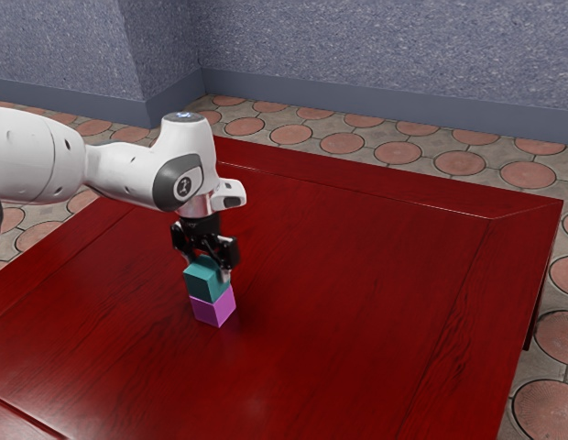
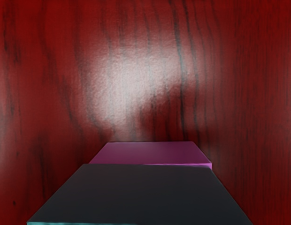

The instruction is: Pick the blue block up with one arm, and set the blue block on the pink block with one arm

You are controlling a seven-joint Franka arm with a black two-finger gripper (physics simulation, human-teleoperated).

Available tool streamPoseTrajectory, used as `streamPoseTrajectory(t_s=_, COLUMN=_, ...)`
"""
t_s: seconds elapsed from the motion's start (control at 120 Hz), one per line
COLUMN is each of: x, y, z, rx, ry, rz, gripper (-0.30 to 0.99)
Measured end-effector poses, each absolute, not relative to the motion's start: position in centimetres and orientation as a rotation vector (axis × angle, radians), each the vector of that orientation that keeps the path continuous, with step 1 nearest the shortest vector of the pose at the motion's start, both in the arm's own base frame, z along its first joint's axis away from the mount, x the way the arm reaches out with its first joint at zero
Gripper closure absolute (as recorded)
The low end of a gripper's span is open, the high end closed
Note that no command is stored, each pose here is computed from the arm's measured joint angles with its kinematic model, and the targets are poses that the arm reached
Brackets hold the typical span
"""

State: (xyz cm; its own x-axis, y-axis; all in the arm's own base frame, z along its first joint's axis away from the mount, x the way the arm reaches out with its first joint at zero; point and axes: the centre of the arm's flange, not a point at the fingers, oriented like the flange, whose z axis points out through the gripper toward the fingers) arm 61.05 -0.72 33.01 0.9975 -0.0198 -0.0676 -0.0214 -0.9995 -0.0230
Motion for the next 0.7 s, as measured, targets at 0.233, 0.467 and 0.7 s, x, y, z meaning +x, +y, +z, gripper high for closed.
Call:
streamPoseTrajectory(t_s=0.233, x=61.6, y=-0.7, z=35.1, rx=-3.114, ry=0.04, rz=0.049, gripper=0.02)
streamPoseTrajectory(t_s=0.467, x=64.1, y=-0.2, z=45.6, rx=-3.066, ry=0.073, rz=-0.124, gripper=0.01)
streamPoseTrajectory(t_s=0.7, x=63.5, y=-0.7, z=45.7, rx=-3.072, ry=0.099, rz=-0.04, gripper=0.0)
